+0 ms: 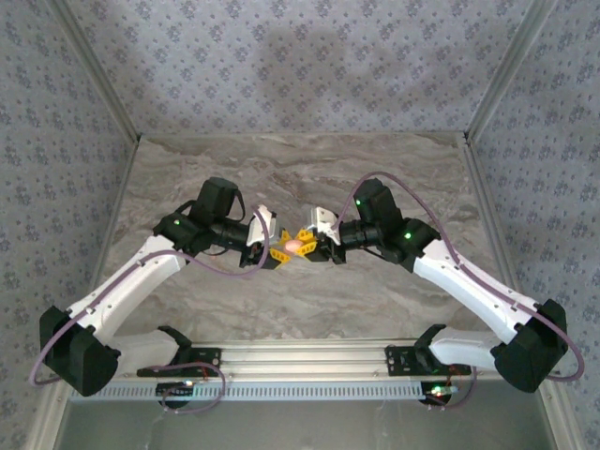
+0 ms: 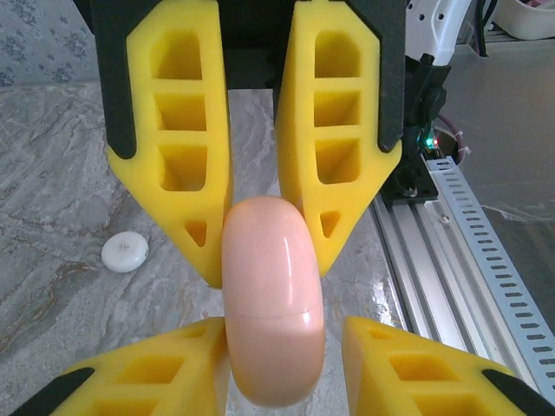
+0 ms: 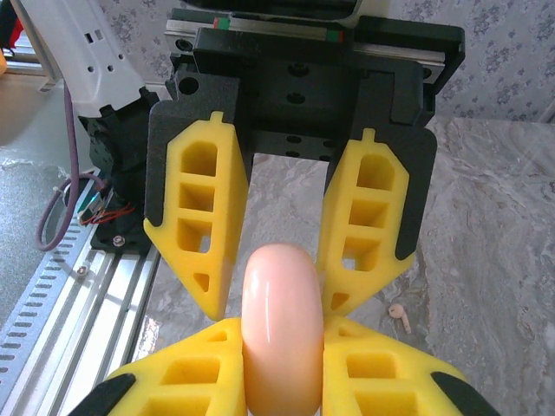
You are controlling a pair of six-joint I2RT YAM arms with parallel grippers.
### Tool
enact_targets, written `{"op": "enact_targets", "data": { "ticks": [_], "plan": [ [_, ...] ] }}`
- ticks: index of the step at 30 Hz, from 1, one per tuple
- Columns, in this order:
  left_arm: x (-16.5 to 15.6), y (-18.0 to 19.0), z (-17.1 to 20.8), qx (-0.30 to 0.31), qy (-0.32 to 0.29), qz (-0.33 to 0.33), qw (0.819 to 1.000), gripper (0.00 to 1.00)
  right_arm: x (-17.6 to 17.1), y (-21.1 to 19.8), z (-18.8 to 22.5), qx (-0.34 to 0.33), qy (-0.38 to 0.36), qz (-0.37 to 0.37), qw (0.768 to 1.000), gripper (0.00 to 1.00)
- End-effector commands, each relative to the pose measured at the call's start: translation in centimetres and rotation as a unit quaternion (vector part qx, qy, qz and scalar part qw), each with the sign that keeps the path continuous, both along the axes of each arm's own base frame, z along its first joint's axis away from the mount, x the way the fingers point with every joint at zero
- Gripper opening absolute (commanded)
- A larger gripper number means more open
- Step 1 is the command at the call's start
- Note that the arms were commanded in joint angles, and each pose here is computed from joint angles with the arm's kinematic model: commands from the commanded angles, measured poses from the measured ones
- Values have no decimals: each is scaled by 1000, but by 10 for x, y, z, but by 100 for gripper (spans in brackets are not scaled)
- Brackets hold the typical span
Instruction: Insert the wireless bluetooth earbuds into the charging case
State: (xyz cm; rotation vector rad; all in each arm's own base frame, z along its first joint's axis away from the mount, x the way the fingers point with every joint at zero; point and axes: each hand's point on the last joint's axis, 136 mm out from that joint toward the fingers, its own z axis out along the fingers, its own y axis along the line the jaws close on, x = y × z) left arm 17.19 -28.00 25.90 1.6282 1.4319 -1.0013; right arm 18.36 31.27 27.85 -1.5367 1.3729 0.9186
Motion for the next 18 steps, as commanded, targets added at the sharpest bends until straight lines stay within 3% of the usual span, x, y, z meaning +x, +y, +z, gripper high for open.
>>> {"op": "enact_targets", "data": {
  "ticks": [1,5,12,18],
  "plan": [
    [-5,-2,8,-7,-8,-15,1000,37,-1,6,17,18,-11,12,1000,20],
    [-4,-3,10,-10,-9,-12,1000,35,-1,8,16,15,-9,13,1000,20],
    [-6,-2,11,-8,-7,-13,1000,21,-2,8,16,12,-9,13,1000,22],
    [-8,0,11,-8,-9,-12,1000,20,10,1,16,11,-11,-28,1000,40]
  ]
}}
